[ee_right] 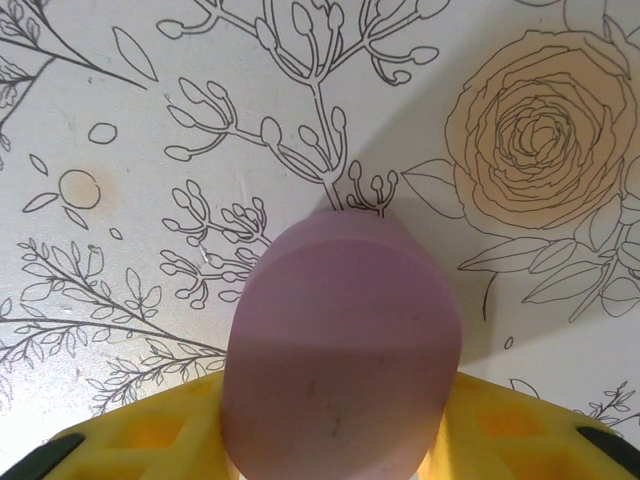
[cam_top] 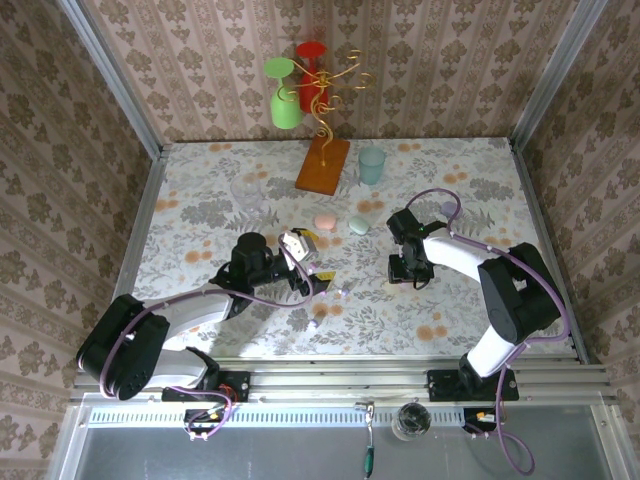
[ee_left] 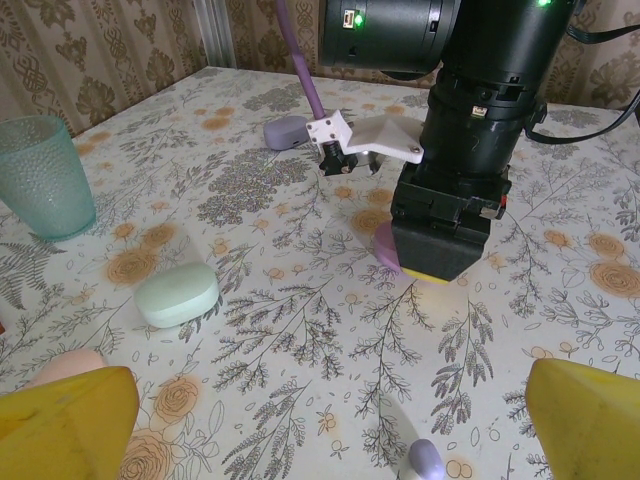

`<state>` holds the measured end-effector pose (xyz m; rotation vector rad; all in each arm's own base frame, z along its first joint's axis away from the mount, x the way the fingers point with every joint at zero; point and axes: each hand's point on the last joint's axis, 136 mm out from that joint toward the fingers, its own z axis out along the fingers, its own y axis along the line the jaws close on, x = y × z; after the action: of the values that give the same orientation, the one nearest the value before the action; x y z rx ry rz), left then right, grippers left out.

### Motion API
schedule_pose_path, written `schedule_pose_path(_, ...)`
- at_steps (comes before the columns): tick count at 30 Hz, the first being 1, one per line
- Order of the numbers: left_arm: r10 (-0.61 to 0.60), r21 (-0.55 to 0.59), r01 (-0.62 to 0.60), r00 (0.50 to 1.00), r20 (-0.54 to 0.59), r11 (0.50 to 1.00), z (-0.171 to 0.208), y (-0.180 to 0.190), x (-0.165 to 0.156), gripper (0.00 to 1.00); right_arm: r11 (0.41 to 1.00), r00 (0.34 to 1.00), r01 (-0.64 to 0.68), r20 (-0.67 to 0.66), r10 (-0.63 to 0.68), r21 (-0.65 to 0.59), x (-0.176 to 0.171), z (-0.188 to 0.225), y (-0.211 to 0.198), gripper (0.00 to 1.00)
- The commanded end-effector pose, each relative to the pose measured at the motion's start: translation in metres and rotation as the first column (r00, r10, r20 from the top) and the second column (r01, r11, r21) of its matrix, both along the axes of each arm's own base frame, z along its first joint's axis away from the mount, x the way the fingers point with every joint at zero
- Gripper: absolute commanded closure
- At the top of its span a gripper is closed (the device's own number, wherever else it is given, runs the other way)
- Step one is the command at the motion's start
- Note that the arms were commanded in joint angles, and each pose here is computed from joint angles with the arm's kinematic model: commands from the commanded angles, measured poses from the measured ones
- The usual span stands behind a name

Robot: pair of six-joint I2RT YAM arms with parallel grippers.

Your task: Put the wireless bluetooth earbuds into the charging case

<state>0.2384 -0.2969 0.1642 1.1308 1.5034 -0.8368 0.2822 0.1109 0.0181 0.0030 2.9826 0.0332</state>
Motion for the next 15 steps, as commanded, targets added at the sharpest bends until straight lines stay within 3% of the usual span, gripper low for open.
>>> schedule_pose_path(1,-0.005,-0.031,0.005,1.000,0.010,1.000,0.009,-0.002,0.003,0.00,0.999,1.000,0.025,0.017,-0.025,-0.020,0.005,-0.001,-0.002,0.54)
schedule_pose_path(15,0.021,-0.053,-0.021,1.000,-0.004,0.998,0.005,0.004,0.009,0.00,1.000,0.998,-0.022,0.062,0.021,0.016,0.010,0.009,0.006,0.59)
